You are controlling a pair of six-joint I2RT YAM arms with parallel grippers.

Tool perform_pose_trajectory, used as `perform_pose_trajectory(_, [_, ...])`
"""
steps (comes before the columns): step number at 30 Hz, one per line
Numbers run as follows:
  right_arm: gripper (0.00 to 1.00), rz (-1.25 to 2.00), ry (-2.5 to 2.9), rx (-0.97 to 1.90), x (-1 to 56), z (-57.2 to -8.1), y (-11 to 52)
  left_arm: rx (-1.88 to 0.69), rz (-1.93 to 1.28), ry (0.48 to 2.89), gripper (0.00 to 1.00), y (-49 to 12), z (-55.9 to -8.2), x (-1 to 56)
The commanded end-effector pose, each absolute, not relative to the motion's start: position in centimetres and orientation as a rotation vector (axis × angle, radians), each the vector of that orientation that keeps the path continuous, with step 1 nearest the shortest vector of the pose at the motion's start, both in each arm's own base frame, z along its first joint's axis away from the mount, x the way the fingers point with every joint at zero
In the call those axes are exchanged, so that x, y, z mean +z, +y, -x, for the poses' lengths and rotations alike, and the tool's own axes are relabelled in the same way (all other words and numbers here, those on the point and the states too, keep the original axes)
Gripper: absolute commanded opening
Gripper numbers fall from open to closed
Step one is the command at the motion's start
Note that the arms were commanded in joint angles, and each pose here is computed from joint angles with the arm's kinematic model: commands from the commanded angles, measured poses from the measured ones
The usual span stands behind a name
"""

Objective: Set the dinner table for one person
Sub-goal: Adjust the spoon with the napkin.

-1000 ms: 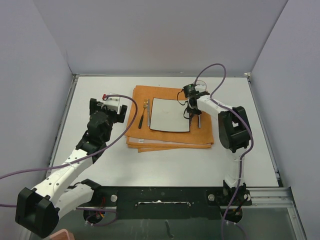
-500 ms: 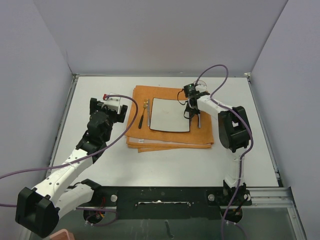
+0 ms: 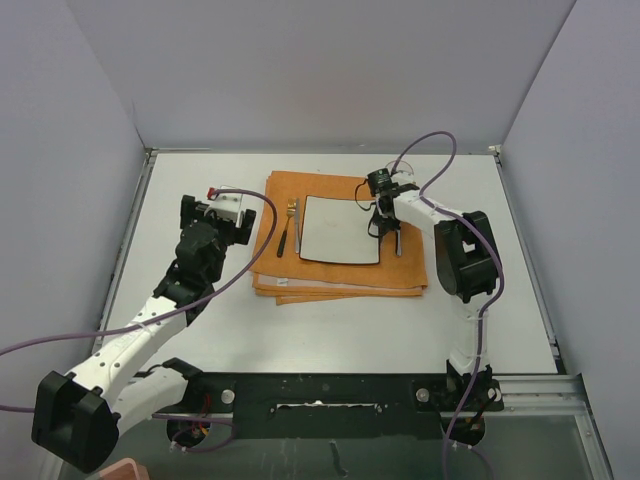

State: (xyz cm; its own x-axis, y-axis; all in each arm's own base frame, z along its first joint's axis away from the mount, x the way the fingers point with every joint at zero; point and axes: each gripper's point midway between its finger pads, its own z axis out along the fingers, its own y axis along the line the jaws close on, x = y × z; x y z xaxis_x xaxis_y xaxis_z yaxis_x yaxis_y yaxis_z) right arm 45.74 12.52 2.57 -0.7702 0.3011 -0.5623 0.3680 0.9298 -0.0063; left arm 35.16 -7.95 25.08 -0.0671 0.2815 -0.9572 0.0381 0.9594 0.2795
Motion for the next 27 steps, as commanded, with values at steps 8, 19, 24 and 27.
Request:
perform_pose_trajectory(8, [0.00,-0.432,2.520,-0.170,3.4,-45.5,11.8,0.185,-0.205,1.540,0.97,-8.1,-35.9,28.2])
perform_pose_trajectory(19, [0.00,-0.084,2.481,-0.105,5.9,-45.3,11.8,0.178,-0.201,1.535,0.97,-8.2,-36.0,28.3])
perform_pose_trajectory(24, [0.00,-0.064,2.492,-0.043,5.5,-45.0,11.0,0.174,-0.200,1.532,0.97,-8.3,-36.1,28.5])
perform_pose_trajectory(27, [0.00,-0.033,2.495,-0.023,5.1,-45.0,11.1,0.171,-0.200,1.531,0.97,-8.3,-36.1,28.6])
